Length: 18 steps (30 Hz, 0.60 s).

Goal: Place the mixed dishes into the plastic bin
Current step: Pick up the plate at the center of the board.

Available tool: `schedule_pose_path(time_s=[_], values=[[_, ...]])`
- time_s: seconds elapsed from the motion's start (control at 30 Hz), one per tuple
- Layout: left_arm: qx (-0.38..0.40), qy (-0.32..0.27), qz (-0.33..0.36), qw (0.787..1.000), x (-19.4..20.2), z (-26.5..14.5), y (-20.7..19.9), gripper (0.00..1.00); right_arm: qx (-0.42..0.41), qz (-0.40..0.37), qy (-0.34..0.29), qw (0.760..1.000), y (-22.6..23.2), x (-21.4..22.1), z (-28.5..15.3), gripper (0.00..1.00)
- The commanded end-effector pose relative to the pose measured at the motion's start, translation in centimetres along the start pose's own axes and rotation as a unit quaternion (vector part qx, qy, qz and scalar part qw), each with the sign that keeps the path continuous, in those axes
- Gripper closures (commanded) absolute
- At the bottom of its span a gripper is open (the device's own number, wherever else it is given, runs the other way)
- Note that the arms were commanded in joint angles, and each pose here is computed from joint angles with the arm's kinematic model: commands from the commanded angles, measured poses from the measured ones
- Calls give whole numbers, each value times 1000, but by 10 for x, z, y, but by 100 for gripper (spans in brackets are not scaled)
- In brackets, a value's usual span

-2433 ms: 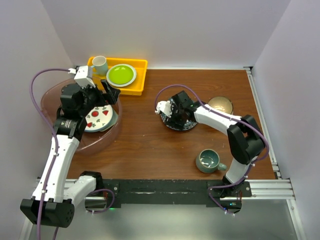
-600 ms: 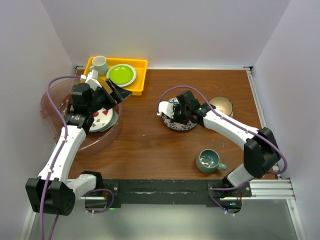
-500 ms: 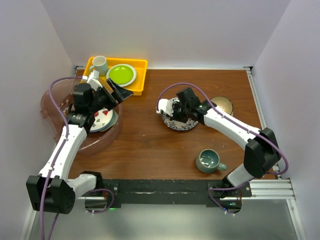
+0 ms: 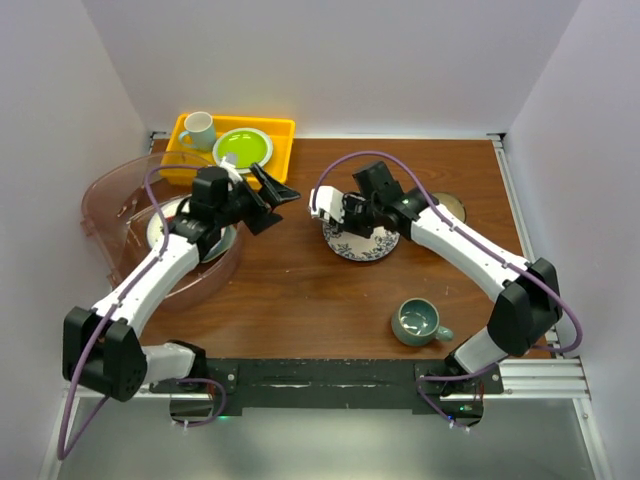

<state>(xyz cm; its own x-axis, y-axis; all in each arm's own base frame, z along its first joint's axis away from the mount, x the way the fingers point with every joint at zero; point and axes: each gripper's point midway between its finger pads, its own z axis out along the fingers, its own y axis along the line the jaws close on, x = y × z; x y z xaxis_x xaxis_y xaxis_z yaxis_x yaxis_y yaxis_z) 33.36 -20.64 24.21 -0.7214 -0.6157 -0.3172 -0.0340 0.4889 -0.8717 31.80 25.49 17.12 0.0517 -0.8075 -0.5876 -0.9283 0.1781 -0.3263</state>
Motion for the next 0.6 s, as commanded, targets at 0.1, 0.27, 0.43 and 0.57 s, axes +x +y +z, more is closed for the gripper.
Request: schedule_pose_path(time_s=[0.1,0.27,0.43,0.57], values=[[-65,-7,-100,993,7,29,-5,0,32,-11,-88,996,-21,-58,-46,100],[-79,6,-132,988,15,49,-6,3,19,-7,-111,994,-19,-72,-56,100],[-76,15,-148,986,16,61,-12,22,8,-3,-122,992,-15,-78,-60,100],[-71,27,-149,986,21,67,-12,54,5,3,-128,992,-14,-80,-63,100]])
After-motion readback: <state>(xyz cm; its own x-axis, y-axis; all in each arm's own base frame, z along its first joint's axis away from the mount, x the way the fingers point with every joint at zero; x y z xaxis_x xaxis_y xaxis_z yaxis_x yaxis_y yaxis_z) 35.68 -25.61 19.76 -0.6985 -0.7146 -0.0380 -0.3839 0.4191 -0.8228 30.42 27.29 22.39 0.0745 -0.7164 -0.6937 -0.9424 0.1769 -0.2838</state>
